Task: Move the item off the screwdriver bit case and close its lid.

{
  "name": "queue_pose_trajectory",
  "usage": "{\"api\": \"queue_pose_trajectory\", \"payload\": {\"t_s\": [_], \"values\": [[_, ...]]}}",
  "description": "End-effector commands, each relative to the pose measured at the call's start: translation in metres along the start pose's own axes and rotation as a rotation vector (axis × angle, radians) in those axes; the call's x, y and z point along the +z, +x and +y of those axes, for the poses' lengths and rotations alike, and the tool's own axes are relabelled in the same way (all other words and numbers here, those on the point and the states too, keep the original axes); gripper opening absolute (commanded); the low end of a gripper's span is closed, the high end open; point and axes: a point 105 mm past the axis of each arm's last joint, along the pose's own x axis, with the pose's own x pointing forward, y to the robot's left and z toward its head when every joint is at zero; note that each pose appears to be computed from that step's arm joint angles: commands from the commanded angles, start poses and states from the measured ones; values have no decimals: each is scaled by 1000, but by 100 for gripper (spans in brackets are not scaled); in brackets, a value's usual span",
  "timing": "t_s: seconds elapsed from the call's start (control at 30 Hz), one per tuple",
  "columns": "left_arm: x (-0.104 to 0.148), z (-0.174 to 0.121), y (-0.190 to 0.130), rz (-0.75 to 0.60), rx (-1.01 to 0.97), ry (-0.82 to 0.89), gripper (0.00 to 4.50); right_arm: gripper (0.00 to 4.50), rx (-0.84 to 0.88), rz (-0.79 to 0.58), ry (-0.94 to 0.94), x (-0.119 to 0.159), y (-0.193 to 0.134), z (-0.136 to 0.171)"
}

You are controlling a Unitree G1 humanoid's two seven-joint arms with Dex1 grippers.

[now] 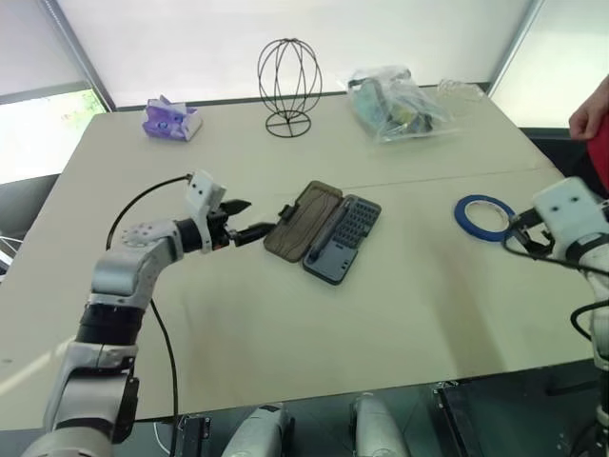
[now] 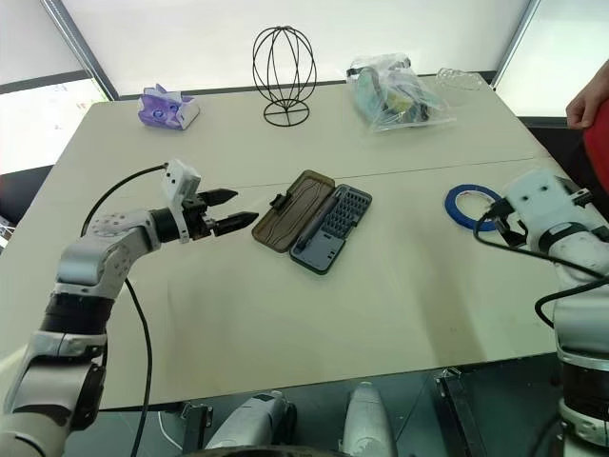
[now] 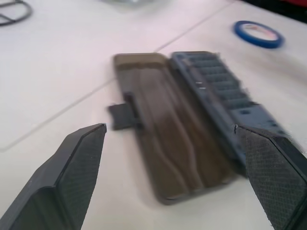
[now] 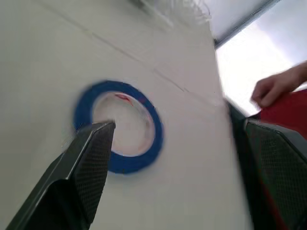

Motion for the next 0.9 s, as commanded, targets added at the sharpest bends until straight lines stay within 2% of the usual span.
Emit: {"api": "queue_pose_trajectory", "payload": {"t_s": [0.03, 0.2, 0.3, 0.4, 0.5, 0.53, 0.57, 0.73, 0.77, 0.9], "values": [[-3, 0, 24, 26, 5, 61, 450, 445, 182, -123, 183, 40, -8, 29], [-26, 6, 56, 128, 98, 75, 450, 445, 311, -194, 219, 66, -8, 64], [-40, 11, 60, 188, 138, 74, 450, 445, 330, -244, 289, 83, -11, 71], [-52, 3, 63, 241, 98, 85, 450, 445, 425, -303, 375, 101, -25, 85], [-59, 0, 63, 270, 76, 84, 377, 450, 515, -304, 390, 106, -37, 98], [-61, 1, 62, 281, 75, 95, 316, 450, 532, -299, 390, 105, -40, 100], [-62, 1, 61, 288, 75, 98, 276, 450, 541, -295, 389, 104, -42, 101], [-65, 3, 58, 305, 71, 94, 19, 450, 537, -246, 393, 92, -45, 98], [-66, 4, 58, 308, 72, 94, 5, 450, 536, -242, 394, 91, -45, 98], [-65, 6, 56, 317, 63, 115, 5, 450, 555, -214, 374, 83, -48, 97]]}}
